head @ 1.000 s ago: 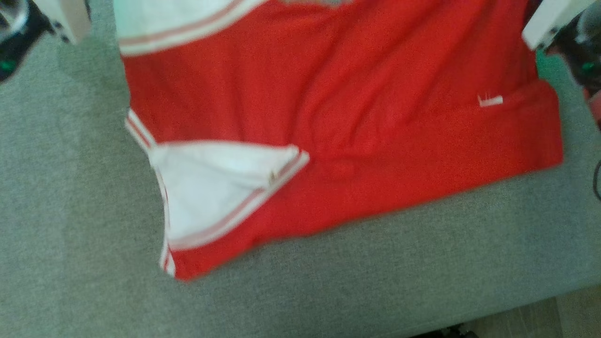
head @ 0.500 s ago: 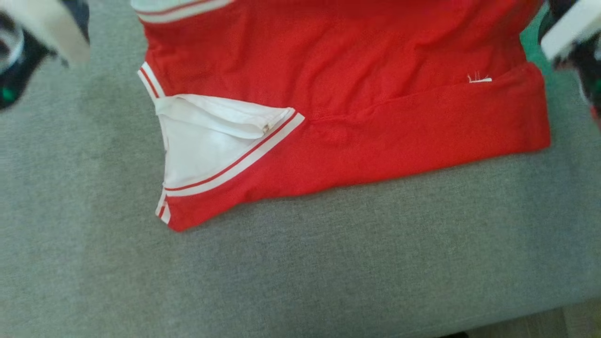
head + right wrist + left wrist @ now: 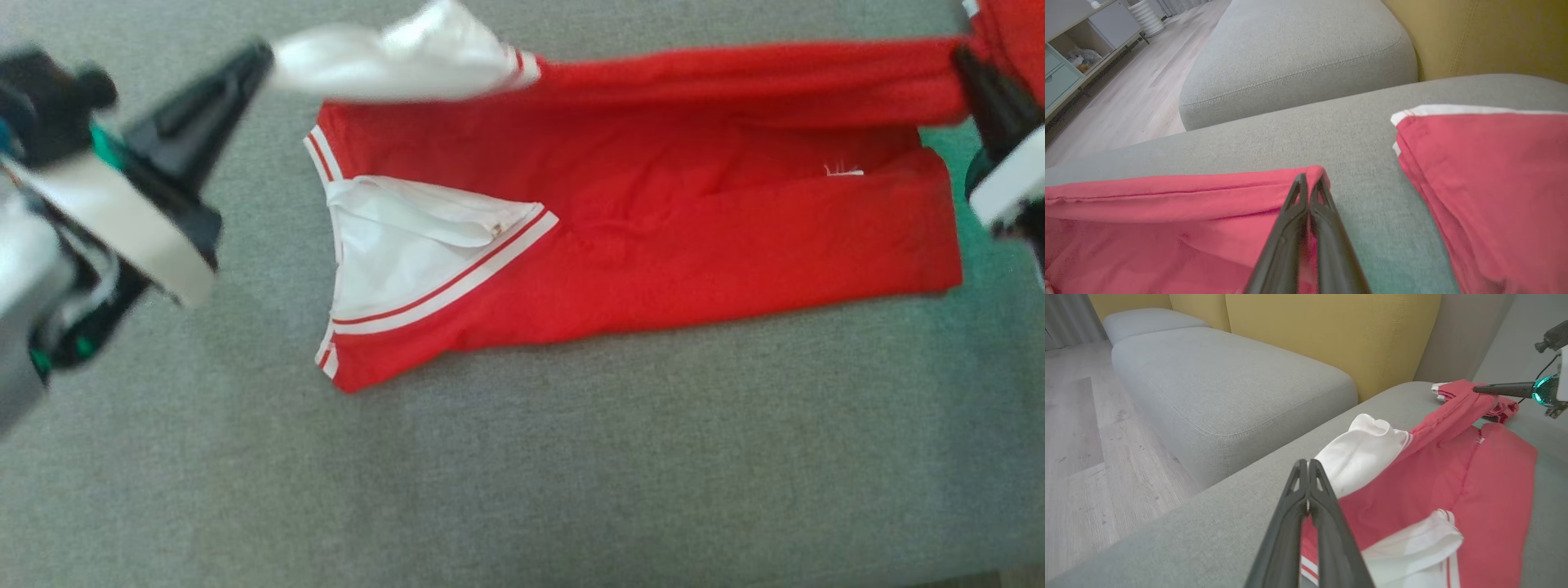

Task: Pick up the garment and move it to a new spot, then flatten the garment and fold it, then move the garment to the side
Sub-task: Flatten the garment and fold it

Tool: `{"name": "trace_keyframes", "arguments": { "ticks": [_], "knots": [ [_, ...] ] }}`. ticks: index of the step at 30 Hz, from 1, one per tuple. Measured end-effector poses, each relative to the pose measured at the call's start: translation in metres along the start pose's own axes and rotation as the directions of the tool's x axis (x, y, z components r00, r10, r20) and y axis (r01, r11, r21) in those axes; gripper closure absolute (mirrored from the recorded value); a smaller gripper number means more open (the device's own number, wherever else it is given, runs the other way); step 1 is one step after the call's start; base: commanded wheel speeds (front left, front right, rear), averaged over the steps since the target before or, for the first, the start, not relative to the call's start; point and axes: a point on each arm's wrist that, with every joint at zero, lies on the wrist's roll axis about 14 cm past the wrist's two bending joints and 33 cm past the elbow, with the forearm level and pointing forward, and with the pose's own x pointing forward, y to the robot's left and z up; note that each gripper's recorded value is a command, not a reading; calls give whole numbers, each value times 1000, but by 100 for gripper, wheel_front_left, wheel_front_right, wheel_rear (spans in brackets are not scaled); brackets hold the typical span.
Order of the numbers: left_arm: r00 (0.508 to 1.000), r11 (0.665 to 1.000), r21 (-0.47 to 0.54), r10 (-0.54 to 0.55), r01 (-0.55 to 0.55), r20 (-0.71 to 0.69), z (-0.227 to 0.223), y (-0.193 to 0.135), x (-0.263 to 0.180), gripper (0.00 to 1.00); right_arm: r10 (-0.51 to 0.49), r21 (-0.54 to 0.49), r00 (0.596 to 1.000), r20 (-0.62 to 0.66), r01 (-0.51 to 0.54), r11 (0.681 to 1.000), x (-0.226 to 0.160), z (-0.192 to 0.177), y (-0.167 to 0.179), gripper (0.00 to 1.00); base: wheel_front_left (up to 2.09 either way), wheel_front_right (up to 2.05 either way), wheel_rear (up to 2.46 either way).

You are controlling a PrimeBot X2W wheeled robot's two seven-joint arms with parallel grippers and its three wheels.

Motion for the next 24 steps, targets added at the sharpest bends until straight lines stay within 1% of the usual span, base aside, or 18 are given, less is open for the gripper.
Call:
{"name": "trace_keyframes", "arguments": {
  "ticks": [7,13,17,18,19,20,21,24],
  "knots": [
    [1000,999,-52,-12,10,-29,-28,-31,-23,100,-5,27,1000,-8,6,1000,-20,-23,-6,100,0,0,0],
    [999,997,-79,15,-19,-45,-43,-41,-40,100,-9,44,1000,-7,9,999,-38,-39,-9,100,0,0,0],
    [998,992,-127,16,-25,-68,-58,-54,-47,100,-13,47,1000,-18,14,999,-48,-51,-9,100,0,0,0],
    [997,990,-141,17,-28,-77,-62,-58,-48,100,-16,47,1000,-23,17,999,-49,-54,-10,82,0,0,0],
    [997,988,-150,21,-33,-81,-66,-60,-50,93,-19,47,999,-26,21,999,-50,-56,-10,39,0,0,0],
    [996,987,-158,28,-41,-85,-69,-62,-51,50,-23,49,999,-24,24,999,-50,-58,-10,0,0,0,0],
    [996,985,-167,36,-50,-85,-72,-65,-50,0,-27,57,999,-18,28,998,-50,-59,-10,0,0,0,0],
    [992,974,-194,108,-118,-61,-72,-66,-45,0,-43,89,997,60,37,995,-51,-52,-9,0,0,0,0]
  ]
}}
